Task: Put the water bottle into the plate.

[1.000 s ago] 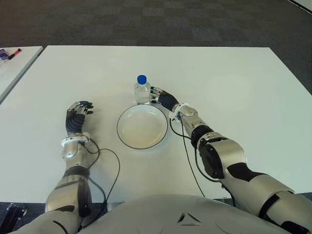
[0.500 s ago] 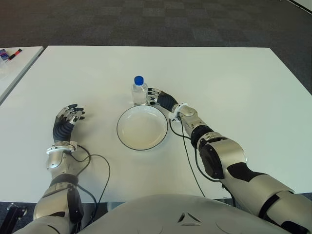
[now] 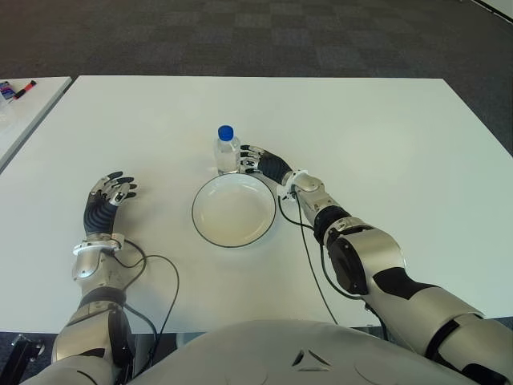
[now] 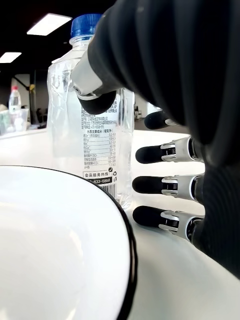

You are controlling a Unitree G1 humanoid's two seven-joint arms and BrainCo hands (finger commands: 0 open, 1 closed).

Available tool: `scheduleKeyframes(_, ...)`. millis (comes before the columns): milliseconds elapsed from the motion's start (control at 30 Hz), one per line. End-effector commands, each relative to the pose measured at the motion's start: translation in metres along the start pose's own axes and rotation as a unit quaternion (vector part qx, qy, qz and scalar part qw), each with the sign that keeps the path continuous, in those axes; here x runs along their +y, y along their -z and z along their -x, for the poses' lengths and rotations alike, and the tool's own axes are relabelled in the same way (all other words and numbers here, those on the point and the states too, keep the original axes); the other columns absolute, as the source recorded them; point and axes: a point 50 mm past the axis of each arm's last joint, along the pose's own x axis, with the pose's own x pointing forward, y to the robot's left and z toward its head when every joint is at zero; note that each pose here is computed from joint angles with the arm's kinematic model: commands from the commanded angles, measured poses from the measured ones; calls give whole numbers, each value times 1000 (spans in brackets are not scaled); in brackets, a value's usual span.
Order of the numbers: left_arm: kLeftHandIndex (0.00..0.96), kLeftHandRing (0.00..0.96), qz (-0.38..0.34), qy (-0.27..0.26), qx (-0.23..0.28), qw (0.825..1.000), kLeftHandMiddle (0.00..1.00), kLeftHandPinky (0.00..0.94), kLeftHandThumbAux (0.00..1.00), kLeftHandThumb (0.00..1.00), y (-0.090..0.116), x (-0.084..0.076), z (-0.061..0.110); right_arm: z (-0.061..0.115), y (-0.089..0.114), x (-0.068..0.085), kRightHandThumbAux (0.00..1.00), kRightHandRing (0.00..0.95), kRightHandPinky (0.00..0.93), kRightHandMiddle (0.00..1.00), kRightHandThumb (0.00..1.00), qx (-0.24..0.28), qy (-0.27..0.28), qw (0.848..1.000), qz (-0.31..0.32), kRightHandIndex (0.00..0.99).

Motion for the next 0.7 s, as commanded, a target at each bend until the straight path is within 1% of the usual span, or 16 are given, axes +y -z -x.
scheduleKeyframes(33, 283, 387, 35, -12, 96, 995, 366, 405, 619, 241, 38, -6, 29, -11, -5, 24, 583, 161, 211, 151, 138, -1, -40, 999, -5, 66)
scheduleKeyframes(300, 288, 392, 33, -11, 96, 995, 375, 411, 633, 242, 37, -5, 27, -11, -3, 24, 601, 195, 234, 192, 155, 7, -40, 999, -17, 76)
scheduleKeyframes(467, 287, 392, 39, -19, 102, 994, 372, 407, 642, 243, 38, -5, 27, -11, -2, 24, 596, 199, 231, 196, 162, 8, -38, 999, -19, 78)
scheduleKeyframes(700, 284, 389, 36, -17, 99, 994, 369, 404, 641, 243, 37, -5, 27, -10, -1, 24, 590, 200, 232, 195, 171, 6, -38, 999, -21, 77)
